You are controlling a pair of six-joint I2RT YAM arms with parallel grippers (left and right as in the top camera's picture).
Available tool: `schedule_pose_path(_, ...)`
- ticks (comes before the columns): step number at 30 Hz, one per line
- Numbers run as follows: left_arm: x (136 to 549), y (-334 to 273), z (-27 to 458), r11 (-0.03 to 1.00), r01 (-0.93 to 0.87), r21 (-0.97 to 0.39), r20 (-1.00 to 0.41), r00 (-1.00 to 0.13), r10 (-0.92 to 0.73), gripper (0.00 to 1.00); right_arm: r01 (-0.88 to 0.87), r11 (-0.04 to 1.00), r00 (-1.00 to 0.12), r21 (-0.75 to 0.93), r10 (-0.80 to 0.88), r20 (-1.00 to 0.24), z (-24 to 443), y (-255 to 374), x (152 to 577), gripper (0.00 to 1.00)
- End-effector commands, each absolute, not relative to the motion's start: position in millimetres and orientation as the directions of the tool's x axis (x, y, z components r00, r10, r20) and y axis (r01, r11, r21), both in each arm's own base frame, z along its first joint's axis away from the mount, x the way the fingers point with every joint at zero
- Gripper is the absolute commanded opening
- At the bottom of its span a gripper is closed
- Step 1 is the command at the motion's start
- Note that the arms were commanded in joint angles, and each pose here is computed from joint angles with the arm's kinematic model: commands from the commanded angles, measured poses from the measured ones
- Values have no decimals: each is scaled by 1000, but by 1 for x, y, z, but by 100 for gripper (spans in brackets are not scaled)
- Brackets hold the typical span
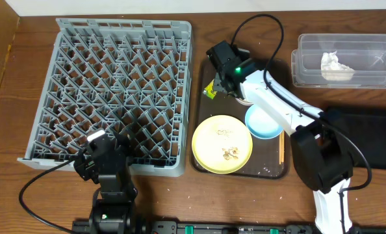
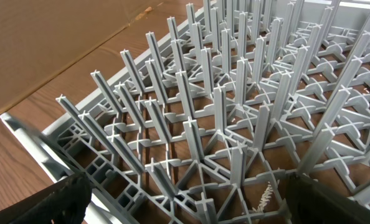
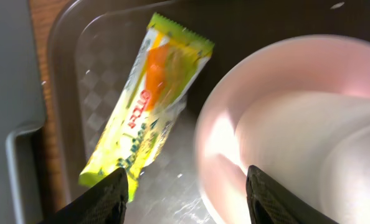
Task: Sort waste into correct bins and load items into the dishwasher
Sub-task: 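Reach the right gripper to the yellow snack wrapper and grasp it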
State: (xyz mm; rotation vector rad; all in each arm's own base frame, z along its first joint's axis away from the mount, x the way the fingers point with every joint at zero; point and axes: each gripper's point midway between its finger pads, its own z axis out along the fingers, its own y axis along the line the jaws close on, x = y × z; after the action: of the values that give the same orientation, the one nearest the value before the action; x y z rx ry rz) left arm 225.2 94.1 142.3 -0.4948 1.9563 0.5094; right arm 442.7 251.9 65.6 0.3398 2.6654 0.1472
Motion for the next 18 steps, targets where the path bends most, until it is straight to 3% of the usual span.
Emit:
schedule_pose_path(1, 225, 96, 149, 819, -558, 130, -914, -389, -120, 100, 226, 969, -863, 104, 248, -440, 57, 236, 450, 59)
schedule_pose_path(4, 225, 96, 149, 819, -558, 130, -914, -389, -120, 100, 105, 975, -894, 197, 179, -410, 62, 260, 451, 59)
schedule_pose_path(6, 225, 96, 149, 819, -558, 130, -914, -389, -120, 100, -80, 954, -903, 290, 54, -427, 77, 290, 452, 61)
schedule_pose_path(8, 225, 96, 149, 819, -558, 130, -914, -389, -120, 100, -153, 929, -888, 338, 21, -459, 94, 305, 452, 61)
schedule_pose_path(13, 225, 96, 149, 819, -558, 130, -914, -389, -120, 100, -194, 916, -868, 351, 7, -496, 108, 321, 448, 58)
schedule_pose_path(15, 225, 96, 149, 819, -558, 130, -914, -389, -120, 100, -174, 940, -869, 292, -7, -495, 94, 318, 446, 54)
schedule_pose_path(18, 225, 96, 149, 819, -558, 130, -914, -389, -120, 100, -72, 987, -867, 142, 8, -498, 66, 298, 445, 56)
